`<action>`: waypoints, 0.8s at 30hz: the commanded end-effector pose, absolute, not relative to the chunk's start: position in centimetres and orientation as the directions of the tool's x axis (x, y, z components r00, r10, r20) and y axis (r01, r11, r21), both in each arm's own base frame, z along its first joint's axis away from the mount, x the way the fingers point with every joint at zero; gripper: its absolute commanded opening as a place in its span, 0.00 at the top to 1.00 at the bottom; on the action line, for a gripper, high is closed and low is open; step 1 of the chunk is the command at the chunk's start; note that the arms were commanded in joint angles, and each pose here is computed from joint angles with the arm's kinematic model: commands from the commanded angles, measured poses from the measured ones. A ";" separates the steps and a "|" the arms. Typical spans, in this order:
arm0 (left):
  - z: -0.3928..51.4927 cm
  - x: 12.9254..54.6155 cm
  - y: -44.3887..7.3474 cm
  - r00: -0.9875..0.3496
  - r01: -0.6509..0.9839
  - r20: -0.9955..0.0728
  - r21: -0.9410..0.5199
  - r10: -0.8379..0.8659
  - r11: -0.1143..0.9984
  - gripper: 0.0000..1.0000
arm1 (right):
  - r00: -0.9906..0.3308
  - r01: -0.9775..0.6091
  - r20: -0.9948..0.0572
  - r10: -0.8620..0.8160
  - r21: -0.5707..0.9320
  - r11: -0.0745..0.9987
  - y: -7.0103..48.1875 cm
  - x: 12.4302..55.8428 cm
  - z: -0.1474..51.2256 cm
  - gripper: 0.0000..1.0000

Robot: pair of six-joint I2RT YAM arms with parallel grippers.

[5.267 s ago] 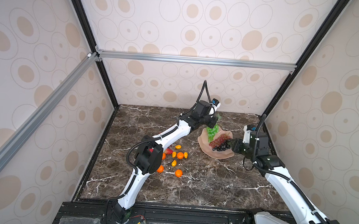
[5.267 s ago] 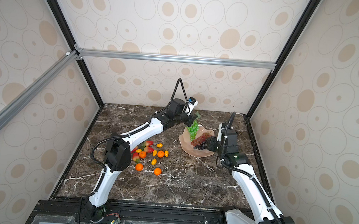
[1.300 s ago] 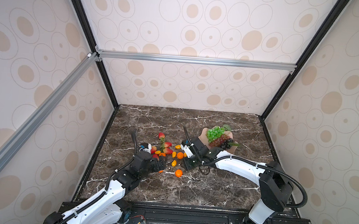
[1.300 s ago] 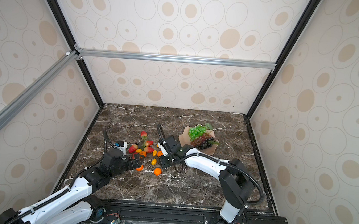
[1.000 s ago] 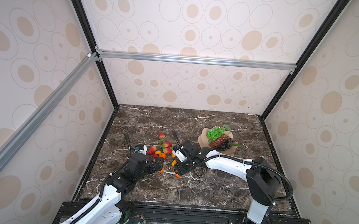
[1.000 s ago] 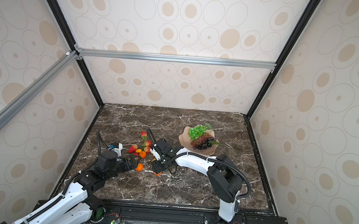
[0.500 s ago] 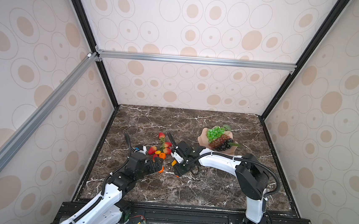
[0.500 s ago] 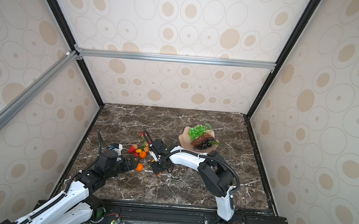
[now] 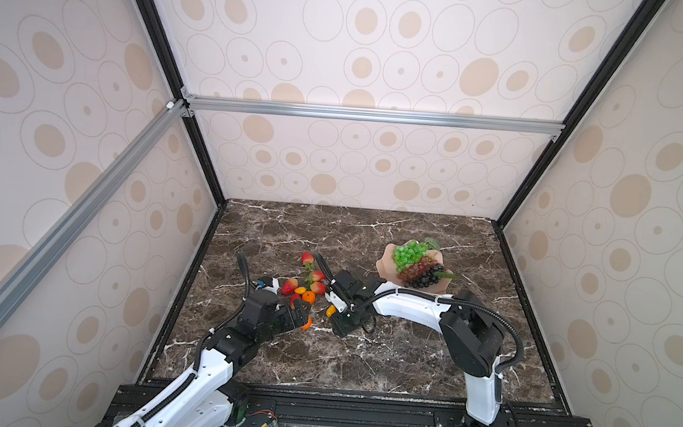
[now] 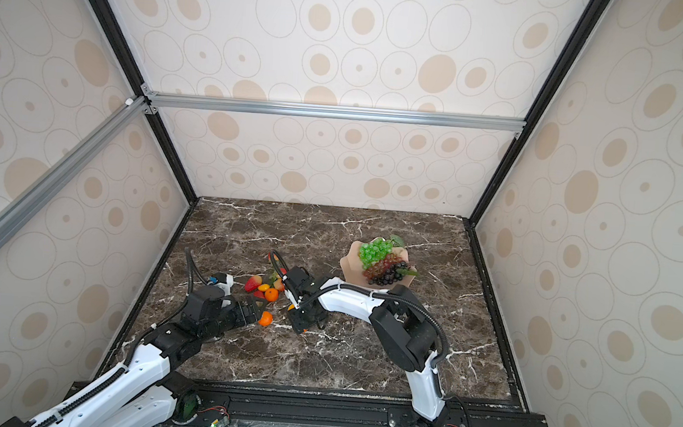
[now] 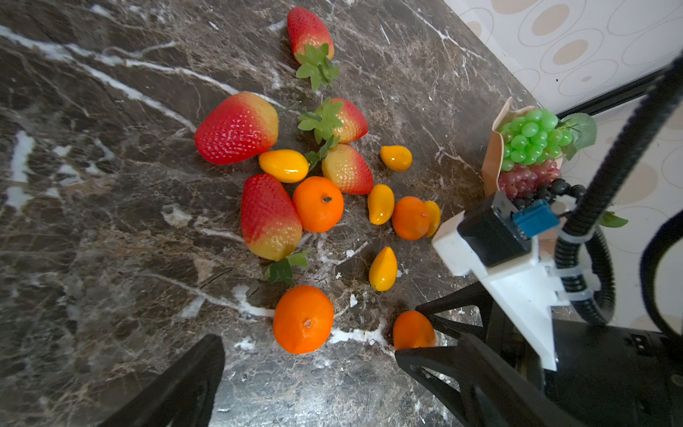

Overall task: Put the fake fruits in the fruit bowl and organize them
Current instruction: 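Close the right gripper on the orange nearest the robot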

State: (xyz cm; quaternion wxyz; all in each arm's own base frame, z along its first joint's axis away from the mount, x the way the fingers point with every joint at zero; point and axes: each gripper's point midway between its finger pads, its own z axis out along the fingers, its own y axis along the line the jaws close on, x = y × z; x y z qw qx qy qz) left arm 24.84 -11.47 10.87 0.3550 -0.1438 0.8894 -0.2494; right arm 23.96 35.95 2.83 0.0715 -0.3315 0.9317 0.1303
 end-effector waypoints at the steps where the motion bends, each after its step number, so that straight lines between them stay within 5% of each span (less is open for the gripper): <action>1: 11.2 25.2 -11.2 -0.696 -0.072 -0.576 -0.537 -0.428 0.841 0.02 | -0.763 -0.645 -0.199 -0.615 0.180 0.743 36.1 23.7 2.5 0.46; 15: 12.2 25.6 -11.4 -0.687 -0.031 -0.607 -0.525 -0.400 0.850 0.02 | -0.765 -0.639 -0.241 -0.598 0.167 0.751 35.9 24.1 4.1 0.54; 24: 17.2 27.4 -14.0 -0.631 0.179 -0.720 -0.496 -0.288 0.850 0.02 | -0.763 -0.613 -0.413 -0.497 0.216 0.760 35.3 25.2 9.2 0.55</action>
